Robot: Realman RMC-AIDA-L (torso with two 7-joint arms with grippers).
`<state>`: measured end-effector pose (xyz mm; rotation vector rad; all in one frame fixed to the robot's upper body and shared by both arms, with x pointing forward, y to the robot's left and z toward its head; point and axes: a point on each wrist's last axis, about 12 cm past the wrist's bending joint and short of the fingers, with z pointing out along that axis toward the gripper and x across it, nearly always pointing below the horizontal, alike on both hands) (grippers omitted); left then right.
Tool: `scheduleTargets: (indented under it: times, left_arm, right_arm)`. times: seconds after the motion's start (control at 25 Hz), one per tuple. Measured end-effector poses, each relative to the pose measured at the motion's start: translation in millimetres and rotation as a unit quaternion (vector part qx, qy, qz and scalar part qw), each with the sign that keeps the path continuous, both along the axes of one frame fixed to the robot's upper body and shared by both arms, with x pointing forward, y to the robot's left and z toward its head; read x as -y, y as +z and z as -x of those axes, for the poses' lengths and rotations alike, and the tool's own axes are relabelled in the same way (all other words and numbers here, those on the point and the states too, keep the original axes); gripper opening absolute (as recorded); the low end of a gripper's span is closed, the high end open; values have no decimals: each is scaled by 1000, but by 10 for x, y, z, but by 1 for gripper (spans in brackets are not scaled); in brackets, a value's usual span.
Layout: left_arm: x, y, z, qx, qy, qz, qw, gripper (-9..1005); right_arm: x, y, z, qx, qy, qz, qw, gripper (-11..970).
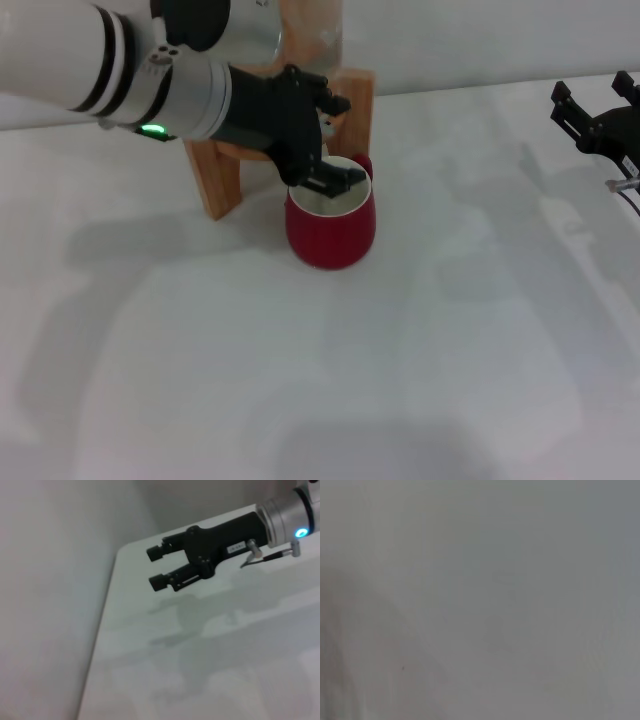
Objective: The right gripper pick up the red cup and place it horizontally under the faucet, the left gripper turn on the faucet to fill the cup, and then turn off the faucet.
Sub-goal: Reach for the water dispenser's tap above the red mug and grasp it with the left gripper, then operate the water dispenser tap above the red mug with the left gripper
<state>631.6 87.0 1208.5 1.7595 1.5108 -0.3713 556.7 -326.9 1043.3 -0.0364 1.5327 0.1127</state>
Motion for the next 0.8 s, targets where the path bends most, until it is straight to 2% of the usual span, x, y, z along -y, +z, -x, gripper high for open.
scheduleTargets:
  times: [0.32, 0.52, 0.8]
  left_arm:
    - [41, 85, -15, 19, 0, 13, 1000, 814]
    - [40, 95, 79, 20, -1, 27, 999, 814]
    - [-112, 91, 240, 21, 29, 53, 998, 814]
  right_arm:
    - [-1, 5, -6, 1, 0, 0, 1000, 830]
    - [1, 6, -7, 1, -1, -1, 1000, 830]
    - [17, -8, 12, -1, -4, -1, 1000, 830]
